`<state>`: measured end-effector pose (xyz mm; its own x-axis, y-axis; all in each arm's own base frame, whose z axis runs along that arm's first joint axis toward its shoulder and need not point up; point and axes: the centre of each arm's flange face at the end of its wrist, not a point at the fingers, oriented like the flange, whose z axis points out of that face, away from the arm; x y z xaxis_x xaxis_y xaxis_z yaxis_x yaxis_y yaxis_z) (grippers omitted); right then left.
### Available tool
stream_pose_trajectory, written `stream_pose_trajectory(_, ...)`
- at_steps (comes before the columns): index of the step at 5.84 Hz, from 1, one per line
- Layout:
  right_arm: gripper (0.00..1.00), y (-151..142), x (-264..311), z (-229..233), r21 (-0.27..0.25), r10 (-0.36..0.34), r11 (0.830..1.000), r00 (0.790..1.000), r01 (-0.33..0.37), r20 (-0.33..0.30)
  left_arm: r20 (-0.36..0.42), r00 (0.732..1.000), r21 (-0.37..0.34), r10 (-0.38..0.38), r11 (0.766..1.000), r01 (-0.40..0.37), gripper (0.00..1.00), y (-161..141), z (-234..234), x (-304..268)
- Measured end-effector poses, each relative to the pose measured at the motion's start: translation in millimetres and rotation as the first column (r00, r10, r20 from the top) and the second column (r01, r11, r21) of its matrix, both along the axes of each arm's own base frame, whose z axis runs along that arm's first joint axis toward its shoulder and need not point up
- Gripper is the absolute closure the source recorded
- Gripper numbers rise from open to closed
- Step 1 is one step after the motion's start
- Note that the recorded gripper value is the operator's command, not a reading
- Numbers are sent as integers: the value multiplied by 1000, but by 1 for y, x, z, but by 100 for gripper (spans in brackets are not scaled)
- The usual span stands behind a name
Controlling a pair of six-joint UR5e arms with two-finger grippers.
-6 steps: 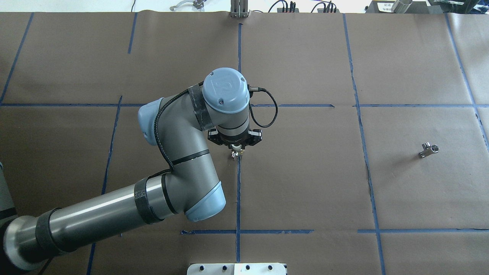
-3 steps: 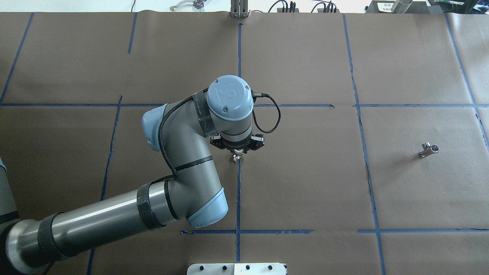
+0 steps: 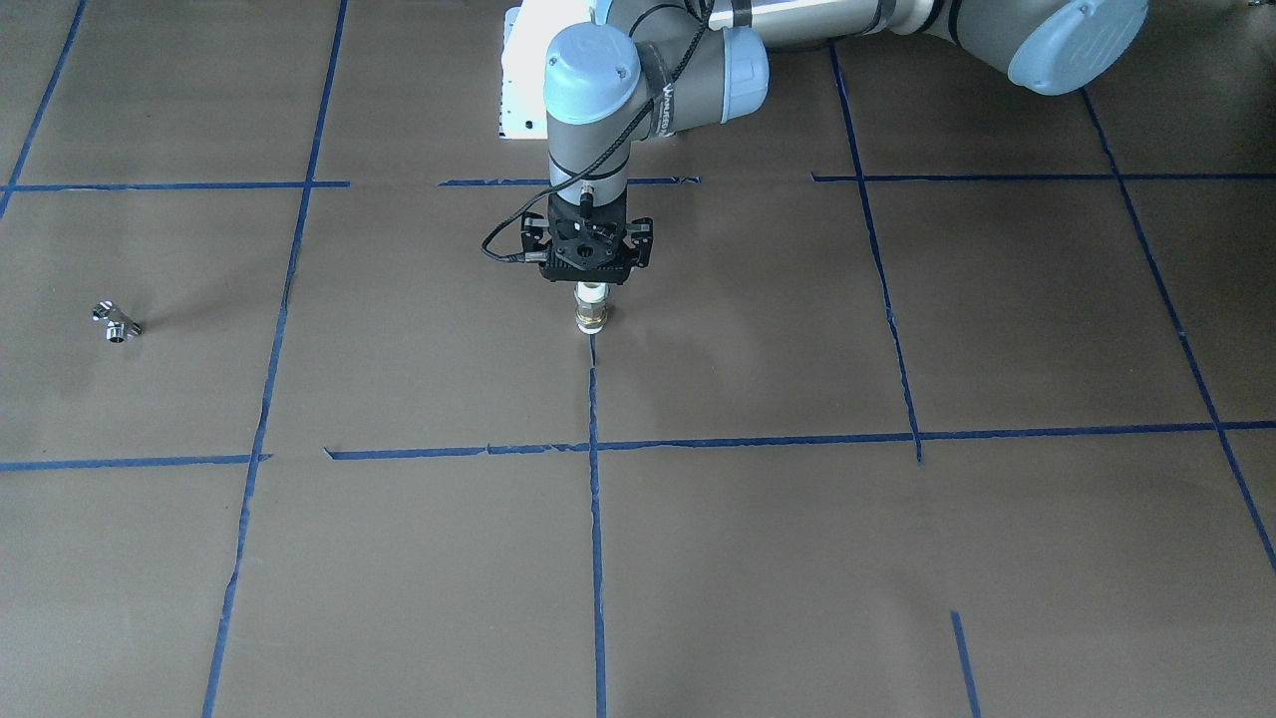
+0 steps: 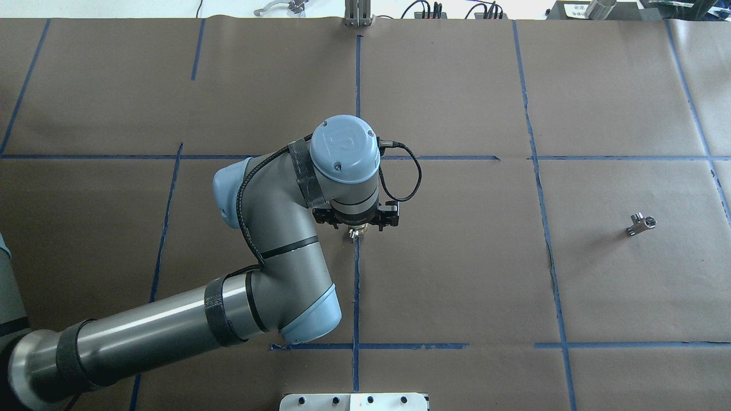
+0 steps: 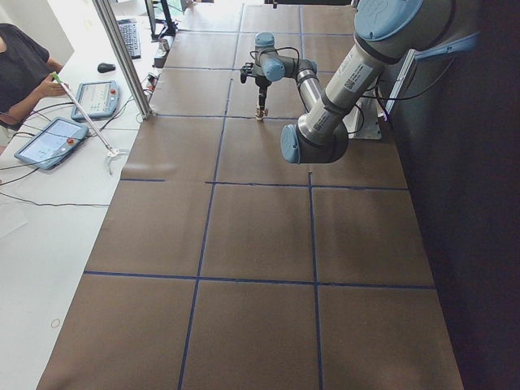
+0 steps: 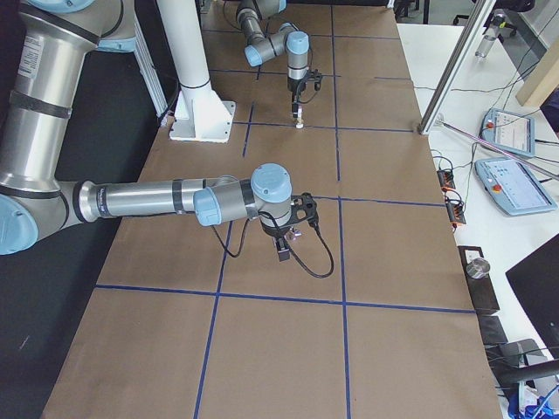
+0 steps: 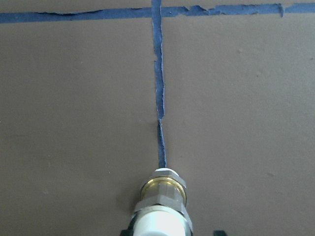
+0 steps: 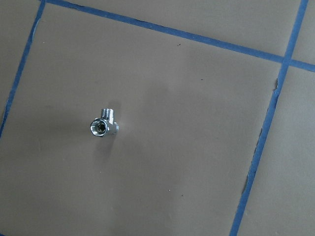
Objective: Assemble PPR valve and pipe with both arms
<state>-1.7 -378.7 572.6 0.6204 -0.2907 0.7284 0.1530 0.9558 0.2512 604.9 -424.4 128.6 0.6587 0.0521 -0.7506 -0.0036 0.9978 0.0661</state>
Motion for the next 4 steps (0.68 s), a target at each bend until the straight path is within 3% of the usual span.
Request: stream_pose_trajectory(4, 0, 0, -14, -2, -23, -9, 1000, 1000, 9, 7, -72, 997, 25, -18, 999, 20, 10, 9, -21, -35)
